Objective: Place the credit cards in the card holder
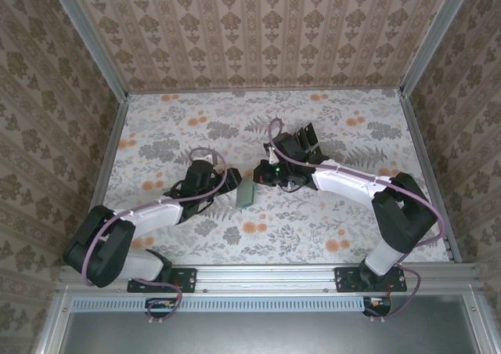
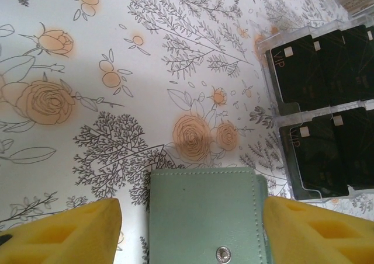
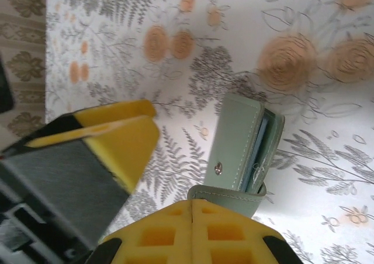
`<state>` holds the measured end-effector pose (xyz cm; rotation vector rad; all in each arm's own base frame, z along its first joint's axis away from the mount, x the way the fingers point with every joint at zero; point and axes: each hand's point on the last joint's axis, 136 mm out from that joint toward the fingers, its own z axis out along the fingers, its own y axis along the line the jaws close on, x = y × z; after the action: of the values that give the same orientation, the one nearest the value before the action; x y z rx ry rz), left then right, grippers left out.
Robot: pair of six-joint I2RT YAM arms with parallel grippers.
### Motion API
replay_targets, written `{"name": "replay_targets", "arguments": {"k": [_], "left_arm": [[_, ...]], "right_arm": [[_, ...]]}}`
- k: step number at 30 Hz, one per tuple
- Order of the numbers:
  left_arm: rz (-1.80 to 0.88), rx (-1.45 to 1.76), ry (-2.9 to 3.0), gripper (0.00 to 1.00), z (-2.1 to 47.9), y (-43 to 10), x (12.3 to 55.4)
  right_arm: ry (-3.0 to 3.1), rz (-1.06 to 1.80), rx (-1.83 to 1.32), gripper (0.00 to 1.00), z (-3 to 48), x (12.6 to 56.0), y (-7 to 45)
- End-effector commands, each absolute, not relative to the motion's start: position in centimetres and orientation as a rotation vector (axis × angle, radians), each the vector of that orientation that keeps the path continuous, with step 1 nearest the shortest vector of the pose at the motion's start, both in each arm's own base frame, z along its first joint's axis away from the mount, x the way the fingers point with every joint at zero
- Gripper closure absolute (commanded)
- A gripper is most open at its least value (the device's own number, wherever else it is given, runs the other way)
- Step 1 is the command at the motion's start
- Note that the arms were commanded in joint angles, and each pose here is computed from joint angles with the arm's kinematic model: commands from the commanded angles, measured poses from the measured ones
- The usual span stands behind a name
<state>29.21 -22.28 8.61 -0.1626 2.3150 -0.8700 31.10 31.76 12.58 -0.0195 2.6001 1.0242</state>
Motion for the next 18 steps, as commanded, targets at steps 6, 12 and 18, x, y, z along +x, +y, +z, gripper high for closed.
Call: {"name": "replay_targets", "arguments": {"k": [6, 12, 18], "left_arm": [[-0.845, -0.084, 2.334, 0.31, 9.3, -22.8, 29.6], [-0.836, -0.083, 2.352, 0.33, 8.6, -22.9, 29.5], [-0.760, -0.151, 2.384, 0.55, 6.9, -21.2, 28.8]], "right_arm": [[2.513, 1.131, -0.050, 1.00, 16.4, 31.4, 33.3], [2.525, 1.117, -0.041, 1.00, 15.8, 31.3, 33.1], [2.554, 1.076, -0.022, 1.00, 14.2, 31.0, 32.3]]}}
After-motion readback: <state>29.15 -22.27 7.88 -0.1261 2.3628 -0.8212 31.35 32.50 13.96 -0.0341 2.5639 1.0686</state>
